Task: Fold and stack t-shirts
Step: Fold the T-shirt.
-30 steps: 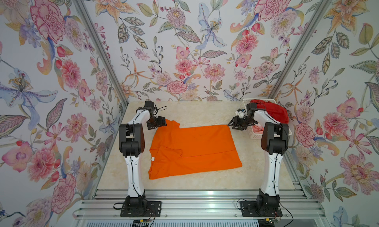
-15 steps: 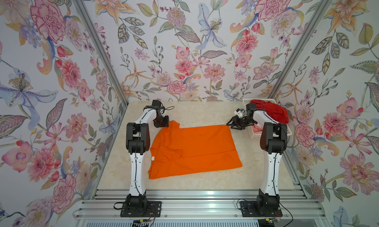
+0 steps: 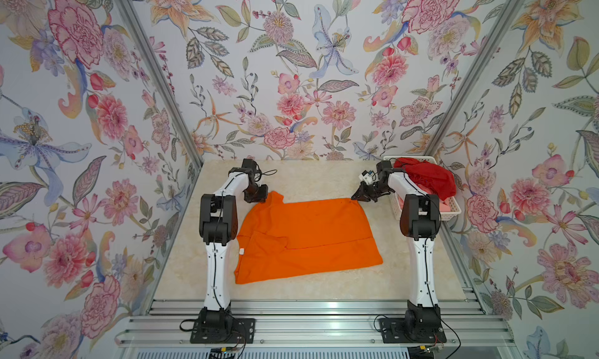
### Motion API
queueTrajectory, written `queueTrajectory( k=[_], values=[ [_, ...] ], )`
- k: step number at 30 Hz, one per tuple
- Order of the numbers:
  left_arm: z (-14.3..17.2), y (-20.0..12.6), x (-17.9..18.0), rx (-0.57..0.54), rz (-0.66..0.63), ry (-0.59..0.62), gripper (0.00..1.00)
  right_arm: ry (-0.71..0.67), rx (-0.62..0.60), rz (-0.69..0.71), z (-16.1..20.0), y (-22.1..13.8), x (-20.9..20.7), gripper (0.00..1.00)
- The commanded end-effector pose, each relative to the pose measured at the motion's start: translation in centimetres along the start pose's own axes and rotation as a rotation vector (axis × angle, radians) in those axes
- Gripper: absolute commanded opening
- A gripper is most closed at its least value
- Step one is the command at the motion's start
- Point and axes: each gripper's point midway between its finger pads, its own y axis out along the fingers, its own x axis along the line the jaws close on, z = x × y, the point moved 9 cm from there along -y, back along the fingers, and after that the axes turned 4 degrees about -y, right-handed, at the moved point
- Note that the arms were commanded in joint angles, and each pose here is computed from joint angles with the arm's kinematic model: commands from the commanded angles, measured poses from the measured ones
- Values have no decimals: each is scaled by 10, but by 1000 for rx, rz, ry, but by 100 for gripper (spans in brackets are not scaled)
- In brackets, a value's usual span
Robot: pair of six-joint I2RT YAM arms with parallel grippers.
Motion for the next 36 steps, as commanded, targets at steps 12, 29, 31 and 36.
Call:
queueTrajectory(
  k=[12,29,31,36],
  values=[
    [-10,-52,-3,-99,-167,18,0,-62,-91,117,-14,-27,5,0],
    [14,-108,-45,-176,-165,120,0,-128,-178,102,19,-69,41,0],
    [26,-106,-46,-160,-206,125,0,-134,-194,98,30,-73,43,0],
    [54,-107,-40,-153,-247,101,0,-167,-216,97,48,-80,51,0]
  ],
)
